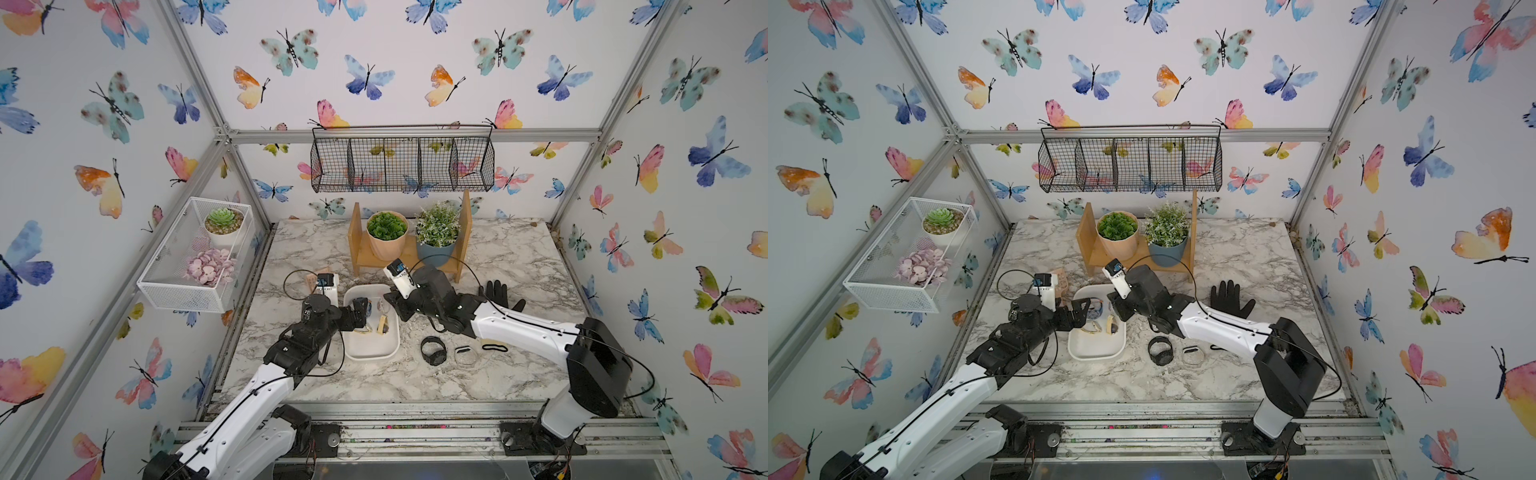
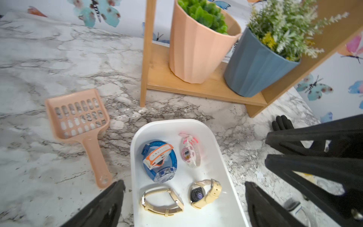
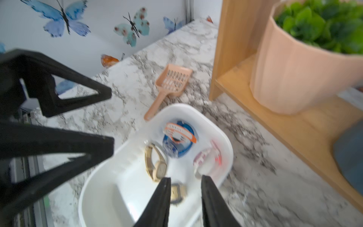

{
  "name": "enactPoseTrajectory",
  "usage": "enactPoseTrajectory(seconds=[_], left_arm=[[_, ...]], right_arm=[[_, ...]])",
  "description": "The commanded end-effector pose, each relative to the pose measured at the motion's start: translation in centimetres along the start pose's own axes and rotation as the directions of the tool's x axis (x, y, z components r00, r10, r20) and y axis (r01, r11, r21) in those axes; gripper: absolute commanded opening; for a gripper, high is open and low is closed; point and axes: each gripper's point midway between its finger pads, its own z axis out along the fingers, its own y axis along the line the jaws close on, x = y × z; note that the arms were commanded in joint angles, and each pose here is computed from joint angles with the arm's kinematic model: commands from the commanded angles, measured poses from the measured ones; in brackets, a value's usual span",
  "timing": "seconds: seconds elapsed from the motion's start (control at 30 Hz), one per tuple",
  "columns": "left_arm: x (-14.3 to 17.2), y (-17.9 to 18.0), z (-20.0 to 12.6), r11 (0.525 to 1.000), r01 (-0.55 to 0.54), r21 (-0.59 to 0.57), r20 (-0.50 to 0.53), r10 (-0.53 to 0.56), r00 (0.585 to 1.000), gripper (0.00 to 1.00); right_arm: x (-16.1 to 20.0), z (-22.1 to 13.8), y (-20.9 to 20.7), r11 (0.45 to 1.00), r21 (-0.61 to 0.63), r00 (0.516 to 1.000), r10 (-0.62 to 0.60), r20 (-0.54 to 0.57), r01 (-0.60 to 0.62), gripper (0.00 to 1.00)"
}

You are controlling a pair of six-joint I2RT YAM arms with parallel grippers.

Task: Put the watch into the storage box
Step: Place the watch in the storage box, then pick up the watch at the center of the board.

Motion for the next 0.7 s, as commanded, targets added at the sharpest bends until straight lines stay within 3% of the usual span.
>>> enactPoseTrajectory(seconds=[0.0,0.33,0.67], left_arm=[[-0.5,-3.8,0.0,0.985,-0.106,0.138,0.009,0.106,0.994,0.99],[3.7,-9.4,0.6,0.915,-0.196,0.352,-0.051,0.228,0.972,0.98],[5.4,-10.5,0.2,0.884,-0.212,0.417,-0.057,0.258,0.965,0.98]], right_arm=[[5.3,-2.4,-3.4,0.987,0.133,0.987,0.103,-0.124,-0.086,0.33],[13.9,-9.8,-6.4,0.903,0.315,0.900,0.370,-0.229,-0.292,0.37],[21.0,-11.4,-4.8,0.830,0.350,0.765,0.546,-0.341,-0.435,0.37]])
